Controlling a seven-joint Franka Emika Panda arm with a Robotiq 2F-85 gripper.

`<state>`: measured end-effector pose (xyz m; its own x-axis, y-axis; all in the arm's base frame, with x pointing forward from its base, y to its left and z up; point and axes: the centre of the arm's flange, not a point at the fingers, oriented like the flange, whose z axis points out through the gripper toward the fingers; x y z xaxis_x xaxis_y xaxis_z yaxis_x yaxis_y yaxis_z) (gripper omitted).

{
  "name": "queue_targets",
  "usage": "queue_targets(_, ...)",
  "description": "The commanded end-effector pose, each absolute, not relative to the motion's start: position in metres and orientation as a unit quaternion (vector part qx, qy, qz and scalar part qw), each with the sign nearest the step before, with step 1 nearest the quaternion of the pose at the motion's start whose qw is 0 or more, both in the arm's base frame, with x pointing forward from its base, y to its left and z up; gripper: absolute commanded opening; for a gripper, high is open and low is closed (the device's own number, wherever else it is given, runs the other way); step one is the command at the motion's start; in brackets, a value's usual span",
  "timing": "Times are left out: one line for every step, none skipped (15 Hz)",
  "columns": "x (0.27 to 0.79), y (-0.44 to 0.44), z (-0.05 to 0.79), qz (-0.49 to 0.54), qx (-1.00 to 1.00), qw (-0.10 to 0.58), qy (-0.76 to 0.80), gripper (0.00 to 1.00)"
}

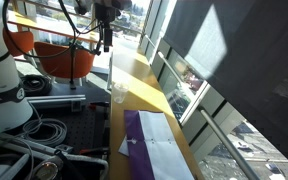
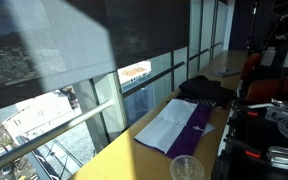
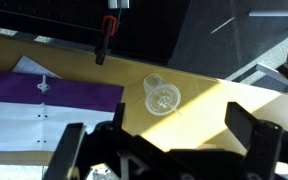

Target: Close the purple file on the table

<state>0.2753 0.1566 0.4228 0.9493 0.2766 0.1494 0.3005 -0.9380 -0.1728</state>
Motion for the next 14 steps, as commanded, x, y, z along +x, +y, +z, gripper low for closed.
queue_targets(0.275,0.157,0.423,-0.062,-0.982,0.097,-0.147,1.0)
queue_targets(0.275,0.157,0.423,-0.062,-0.982,0.097,-0.147,1.0)
queue_targets(0.275,0.157,0.423,-0.062,-0.982,0.097,-0.147,1.0)
queue_targets(0.28,0.158,0.42,-0.058,-0.982,0.1,-0.149,1.0)
queue_targets(0.289,0.155,0.413,-0.054,-0.983,0.096,-0.148,1.0)
queue_targets(0.297,0.149,0.406,-0.05,-0.984,0.089,-0.144,1.0)
queue_targets(0.303,0.141,0.399,-0.044,-0.985,0.083,-0.141,1.0)
queue_targets(0.314,0.127,0.389,-0.037,-0.987,0.074,-0.137,1.0)
queue_targets(0.323,0.114,0.382,-0.031,-0.988,0.067,-0.134,1.0)
queue_targets(0.336,0.095,0.374,-0.027,-0.989,0.057,-0.132,1.0)
queue_targets(0.349,0.074,0.367,-0.026,-0.99,0.047,-0.128,1.0)
queue_targets(0.363,0.05,0.359,-0.028,-0.991,0.038,-0.128,1.0)
queue_targets(0.376,0.028,0.354,-0.031,-0.991,0.032,-0.128,1.0)
queue_targets(0.389,0.005,0.347,-0.037,-0.991,0.029,-0.127,1.0)
